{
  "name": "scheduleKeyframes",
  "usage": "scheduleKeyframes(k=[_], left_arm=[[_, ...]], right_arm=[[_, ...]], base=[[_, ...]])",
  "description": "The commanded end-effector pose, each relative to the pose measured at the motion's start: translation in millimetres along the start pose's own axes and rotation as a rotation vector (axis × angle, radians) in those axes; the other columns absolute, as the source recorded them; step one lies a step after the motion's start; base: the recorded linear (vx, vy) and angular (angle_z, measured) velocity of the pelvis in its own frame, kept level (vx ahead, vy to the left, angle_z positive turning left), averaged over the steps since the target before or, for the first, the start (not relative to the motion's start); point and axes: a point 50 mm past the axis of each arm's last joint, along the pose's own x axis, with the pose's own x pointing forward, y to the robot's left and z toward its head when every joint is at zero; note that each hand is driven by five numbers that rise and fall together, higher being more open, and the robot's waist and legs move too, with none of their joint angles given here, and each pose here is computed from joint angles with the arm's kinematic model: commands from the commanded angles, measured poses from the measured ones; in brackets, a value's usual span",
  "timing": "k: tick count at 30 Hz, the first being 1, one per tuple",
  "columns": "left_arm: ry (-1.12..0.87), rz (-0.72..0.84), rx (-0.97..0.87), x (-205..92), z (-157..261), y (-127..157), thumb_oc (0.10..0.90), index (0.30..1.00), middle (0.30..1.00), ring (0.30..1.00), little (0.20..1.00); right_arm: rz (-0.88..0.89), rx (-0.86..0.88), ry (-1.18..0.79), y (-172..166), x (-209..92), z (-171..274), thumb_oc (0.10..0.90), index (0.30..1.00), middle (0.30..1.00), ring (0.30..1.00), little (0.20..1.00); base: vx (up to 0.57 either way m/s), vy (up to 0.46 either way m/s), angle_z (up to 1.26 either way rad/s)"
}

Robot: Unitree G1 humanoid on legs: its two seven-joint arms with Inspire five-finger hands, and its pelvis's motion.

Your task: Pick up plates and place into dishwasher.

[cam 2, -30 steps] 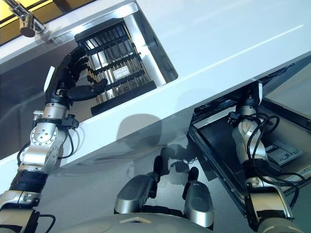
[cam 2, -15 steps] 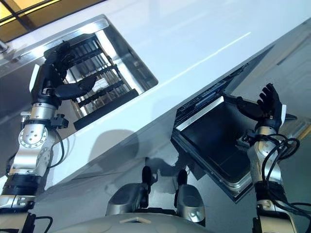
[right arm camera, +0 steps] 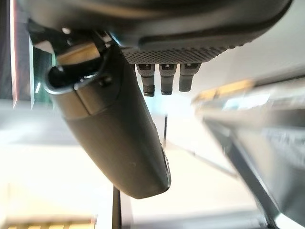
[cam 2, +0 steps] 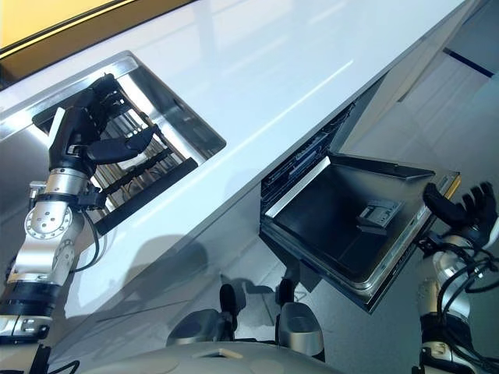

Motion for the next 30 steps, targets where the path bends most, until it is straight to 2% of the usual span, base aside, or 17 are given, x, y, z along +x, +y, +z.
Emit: scheduleKeyframes(k=[1, 7, 19, 30], left_arm=[[-0.194, 0.047, -0.049, 23, 40, 18, 0.8, 0.9, 0.9, 0.9, 0.9], [-0.298, 0.076, -0.095, 38, 65, 19, 0.8, 0.9, 0.9, 0.9, 0.9], [-0.585, 0.18, -0.161, 55, 110, 10, 0.8, 0.9, 0.9, 0.9, 0.9], [-0.637, 0.198, -0.243, 53, 120, 1, 0.8, 0.9, 0.9, 0.9, 0.9]], right_arm=[[-0.122, 0.166, -0.16, -17, 21, 49, 0.8, 0.9, 0.9, 0.9, 0.9], [-0.152, 0.312, -0.087, -13, 27, 40, 0.8, 0.9, 0.9, 0.9, 0.9], [0.062, 0.558, -0.058, 24, 30, 32, 0.8, 0.9, 0.9, 0.9, 0.9], [0.268, 0.641, -0.03, 26, 33, 28, 0.8, 0.9, 0.9, 0.9, 0.9]], base=[[-0.11, -0.014, -0.13], [-0.2, -0.034, -0.09], [-0.13, -0.031, -0.03], [-0.01, 0.045, -0.02]])
